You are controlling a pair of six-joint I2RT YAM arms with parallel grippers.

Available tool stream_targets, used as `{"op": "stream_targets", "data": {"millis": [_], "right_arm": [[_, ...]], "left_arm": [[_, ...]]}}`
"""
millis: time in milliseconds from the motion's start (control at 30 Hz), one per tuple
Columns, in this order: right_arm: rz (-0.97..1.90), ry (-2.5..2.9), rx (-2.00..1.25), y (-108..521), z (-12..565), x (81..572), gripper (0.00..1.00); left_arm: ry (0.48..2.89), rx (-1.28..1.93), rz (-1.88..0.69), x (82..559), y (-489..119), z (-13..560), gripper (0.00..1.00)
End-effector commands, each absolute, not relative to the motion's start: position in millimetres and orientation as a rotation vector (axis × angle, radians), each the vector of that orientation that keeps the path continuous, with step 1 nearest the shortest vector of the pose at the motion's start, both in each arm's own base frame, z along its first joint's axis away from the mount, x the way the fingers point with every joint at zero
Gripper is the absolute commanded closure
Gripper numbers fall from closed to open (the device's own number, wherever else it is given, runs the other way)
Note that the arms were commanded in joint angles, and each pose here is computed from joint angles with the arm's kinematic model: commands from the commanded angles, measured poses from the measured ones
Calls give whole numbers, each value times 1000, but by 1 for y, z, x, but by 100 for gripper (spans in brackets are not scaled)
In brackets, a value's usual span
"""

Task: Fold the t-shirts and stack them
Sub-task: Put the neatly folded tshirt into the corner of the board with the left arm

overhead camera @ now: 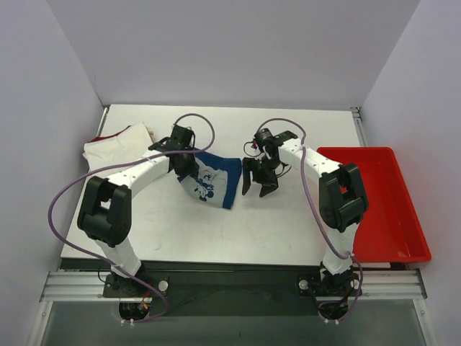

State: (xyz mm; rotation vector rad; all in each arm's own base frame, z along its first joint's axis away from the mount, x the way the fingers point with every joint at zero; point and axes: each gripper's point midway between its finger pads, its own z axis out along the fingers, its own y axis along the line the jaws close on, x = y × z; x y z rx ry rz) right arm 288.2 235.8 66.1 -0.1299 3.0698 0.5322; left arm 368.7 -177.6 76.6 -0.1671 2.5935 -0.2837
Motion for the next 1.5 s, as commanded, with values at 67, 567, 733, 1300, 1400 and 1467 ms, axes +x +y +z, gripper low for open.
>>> {"op": "stream_targets", "data": {"millis": [67, 567, 733, 1300, 1400, 1467], "right_arm": [[490, 3089, -125, 218, 74, 273, 36], [467, 3146, -79, 204, 61, 260, 36], [476, 3149, -76, 205, 61, 261, 36], [499, 3155, -84, 208, 61, 258, 36], [504, 3154, -85, 208, 62, 257, 36], [505, 3158, -82, 208, 61, 256, 36]], "left_arm": [[2594, 17, -36, 400, -138, 100, 100], [2485, 94, 181, 465, -76, 167, 100], [2448, 67, 177, 472, -66, 199, 100], [2342, -64, 135, 474, -11, 267, 100], [2325, -92, 132, 470, 0, 272, 100], [2317, -104, 124, 469, 5, 274, 100]]}}
